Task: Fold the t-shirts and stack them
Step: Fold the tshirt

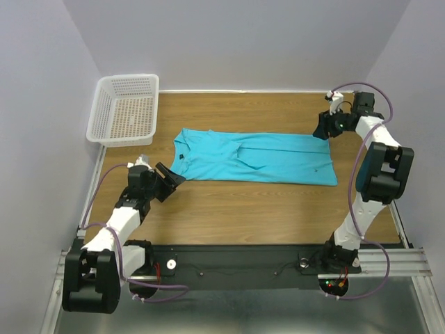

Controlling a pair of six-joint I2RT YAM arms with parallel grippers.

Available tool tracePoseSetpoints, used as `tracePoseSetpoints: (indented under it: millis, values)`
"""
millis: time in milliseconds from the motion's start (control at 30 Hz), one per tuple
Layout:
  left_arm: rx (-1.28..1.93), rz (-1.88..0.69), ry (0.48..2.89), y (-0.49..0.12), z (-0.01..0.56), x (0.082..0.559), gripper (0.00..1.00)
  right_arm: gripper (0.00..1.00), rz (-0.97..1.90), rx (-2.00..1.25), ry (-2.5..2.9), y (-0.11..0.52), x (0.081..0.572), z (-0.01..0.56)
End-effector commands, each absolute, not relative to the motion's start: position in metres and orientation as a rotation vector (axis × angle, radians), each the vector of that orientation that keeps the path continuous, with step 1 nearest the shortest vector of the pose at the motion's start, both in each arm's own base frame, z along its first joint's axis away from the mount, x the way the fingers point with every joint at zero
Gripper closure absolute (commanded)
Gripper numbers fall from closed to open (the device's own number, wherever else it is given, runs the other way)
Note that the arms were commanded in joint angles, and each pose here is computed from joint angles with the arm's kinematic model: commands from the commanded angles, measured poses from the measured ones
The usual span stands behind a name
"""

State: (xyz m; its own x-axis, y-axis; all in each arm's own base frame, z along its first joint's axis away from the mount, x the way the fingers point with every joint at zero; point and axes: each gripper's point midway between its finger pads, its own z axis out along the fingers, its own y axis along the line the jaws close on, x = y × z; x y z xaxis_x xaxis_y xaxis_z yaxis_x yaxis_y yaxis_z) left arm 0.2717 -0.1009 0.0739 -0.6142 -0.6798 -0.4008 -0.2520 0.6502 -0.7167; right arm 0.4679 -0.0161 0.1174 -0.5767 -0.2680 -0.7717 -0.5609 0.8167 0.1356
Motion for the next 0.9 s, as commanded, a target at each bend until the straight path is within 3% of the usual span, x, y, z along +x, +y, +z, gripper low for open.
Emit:
tracePoseSetpoints:
  millis: [0,167,367,867]
  values:
    - [-0.743,-0.905,2.074,-0.105,0.092,0.282,0.28,0.41,0.370,-0.618,2.187,-0.029,0.500,0.126]
    - [-0.784,-0.894,2.082,-0.103,0.085,0.282,0.28,0.41,0.448,-0.526,2.177,-0.026,0.497,0.140]
    - [-0.917,-0.952,2.042,-0.105,0.074,0.290,0.31,0.41,0.726,-0.561,2.067,0.021,0.444,0.170]
    - [-1.046,-0.781,2.060,-0.085,0.043,0.322,0.45,0.41,0.835,-0.574,2.025,0.045,0.391,0.180]
